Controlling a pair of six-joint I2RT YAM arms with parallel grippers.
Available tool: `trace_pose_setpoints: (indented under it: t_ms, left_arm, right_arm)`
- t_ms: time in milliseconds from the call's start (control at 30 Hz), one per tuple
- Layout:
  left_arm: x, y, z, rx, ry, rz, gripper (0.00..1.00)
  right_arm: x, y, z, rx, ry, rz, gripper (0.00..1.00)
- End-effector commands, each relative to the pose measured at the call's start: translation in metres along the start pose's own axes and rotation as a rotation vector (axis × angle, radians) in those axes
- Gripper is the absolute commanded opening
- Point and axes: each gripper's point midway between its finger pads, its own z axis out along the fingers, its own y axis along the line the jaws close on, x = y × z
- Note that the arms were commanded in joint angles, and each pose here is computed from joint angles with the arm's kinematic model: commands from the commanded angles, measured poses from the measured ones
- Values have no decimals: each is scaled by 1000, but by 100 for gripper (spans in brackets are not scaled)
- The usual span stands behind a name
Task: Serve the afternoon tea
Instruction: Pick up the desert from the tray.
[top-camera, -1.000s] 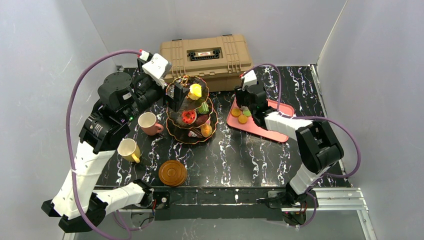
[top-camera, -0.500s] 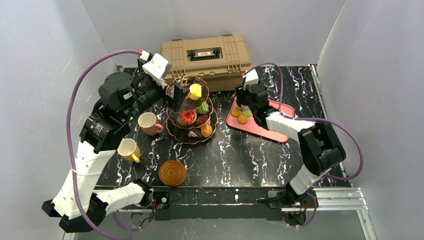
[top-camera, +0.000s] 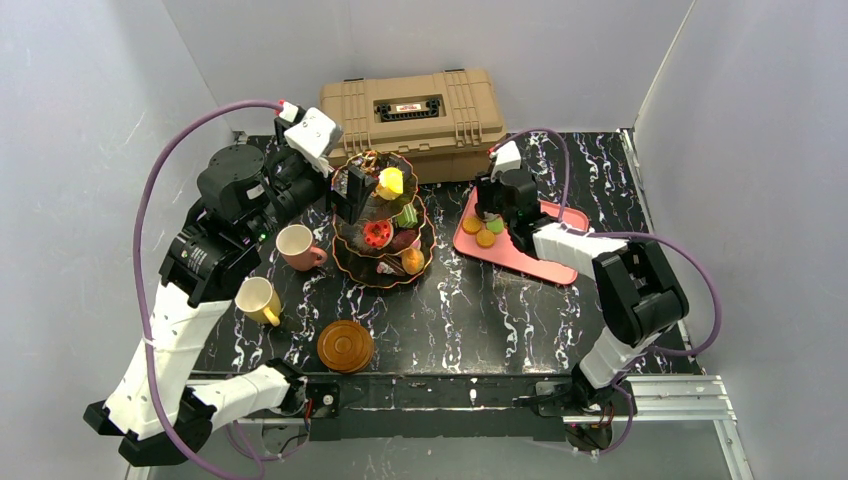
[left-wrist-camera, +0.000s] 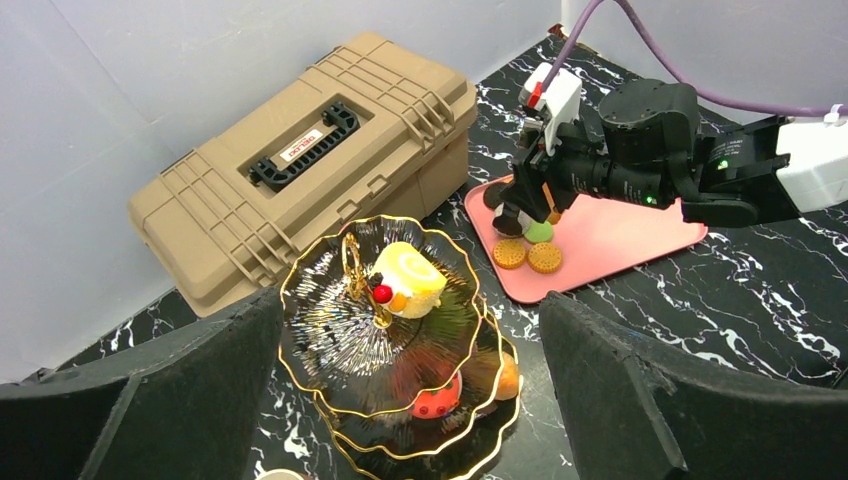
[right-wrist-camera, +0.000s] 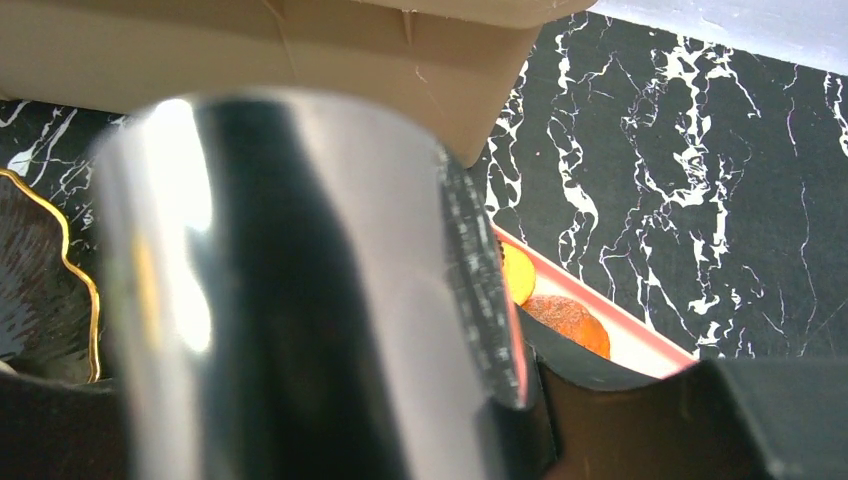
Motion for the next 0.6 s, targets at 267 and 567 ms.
trace_pose_setpoints:
  t_ms: [267, 567]
  left_arm:
    - [-8, 3, -9, -11, -34, 0, 98]
    - [-2, 31, -1, -109, 21, -47, 98]
  right_arm:
    - [-16, 1, 2, -9, -43, -1, 29]
    - [-128, 36, -65, -89, -199, -30, 15]
